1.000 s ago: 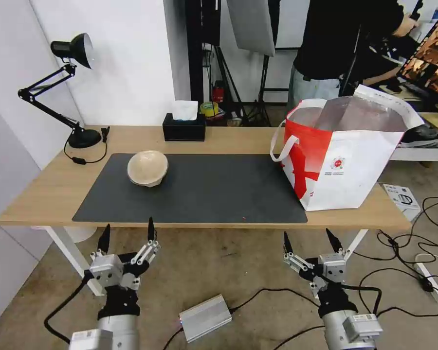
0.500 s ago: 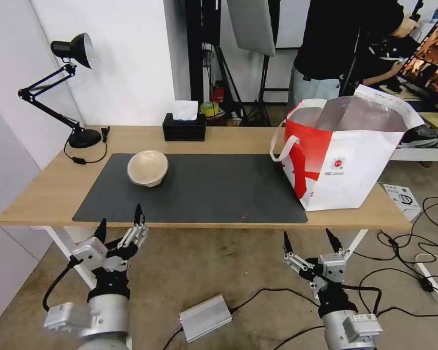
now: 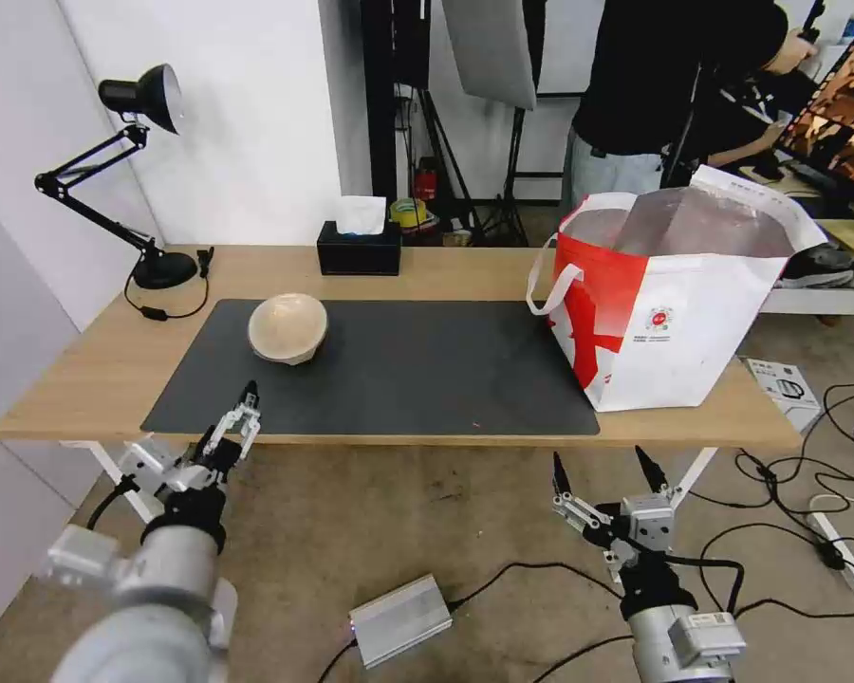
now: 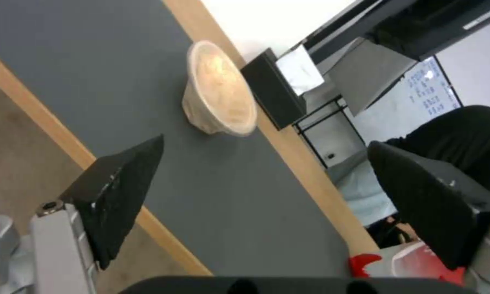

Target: Pick up the trash from the table and place it into the takeout bag.

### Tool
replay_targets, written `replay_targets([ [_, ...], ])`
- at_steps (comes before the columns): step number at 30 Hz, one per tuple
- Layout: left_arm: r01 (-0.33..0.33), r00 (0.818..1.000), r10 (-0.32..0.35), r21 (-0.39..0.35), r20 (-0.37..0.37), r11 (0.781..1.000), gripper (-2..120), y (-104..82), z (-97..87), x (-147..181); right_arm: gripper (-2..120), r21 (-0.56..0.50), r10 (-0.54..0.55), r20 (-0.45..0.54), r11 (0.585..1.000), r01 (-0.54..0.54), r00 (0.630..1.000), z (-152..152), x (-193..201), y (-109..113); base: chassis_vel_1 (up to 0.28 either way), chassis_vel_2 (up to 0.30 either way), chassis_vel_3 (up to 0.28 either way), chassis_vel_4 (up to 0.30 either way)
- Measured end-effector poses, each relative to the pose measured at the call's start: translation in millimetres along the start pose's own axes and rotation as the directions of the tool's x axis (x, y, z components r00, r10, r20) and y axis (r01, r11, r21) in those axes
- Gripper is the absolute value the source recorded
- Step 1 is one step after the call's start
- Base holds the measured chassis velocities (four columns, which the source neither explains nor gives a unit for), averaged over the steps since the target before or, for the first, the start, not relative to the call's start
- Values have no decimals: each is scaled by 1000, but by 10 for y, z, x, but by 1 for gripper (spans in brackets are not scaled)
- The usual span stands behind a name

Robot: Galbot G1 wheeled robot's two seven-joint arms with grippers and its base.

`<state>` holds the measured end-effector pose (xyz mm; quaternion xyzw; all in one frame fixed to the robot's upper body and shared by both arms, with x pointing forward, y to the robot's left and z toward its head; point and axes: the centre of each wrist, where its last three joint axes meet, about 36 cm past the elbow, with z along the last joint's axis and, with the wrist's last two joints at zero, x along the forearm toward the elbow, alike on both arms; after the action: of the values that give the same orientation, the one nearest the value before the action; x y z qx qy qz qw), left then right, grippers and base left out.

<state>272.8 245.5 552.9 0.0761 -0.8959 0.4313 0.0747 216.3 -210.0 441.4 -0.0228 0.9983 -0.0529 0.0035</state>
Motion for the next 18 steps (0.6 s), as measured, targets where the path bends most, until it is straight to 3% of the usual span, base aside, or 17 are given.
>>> replay_targets([
  [5,17,999,-16,34,-30,999,100,-96,-195,-84,100,0,0,0,1000,0,1000,0,0,0,0,0,0,0],
  [18,43,997,-44,-27,-67,999,100,-227,-463,-323,100,0,0,0,1000,0,1000,0,0,0,0,0,0,0],
])
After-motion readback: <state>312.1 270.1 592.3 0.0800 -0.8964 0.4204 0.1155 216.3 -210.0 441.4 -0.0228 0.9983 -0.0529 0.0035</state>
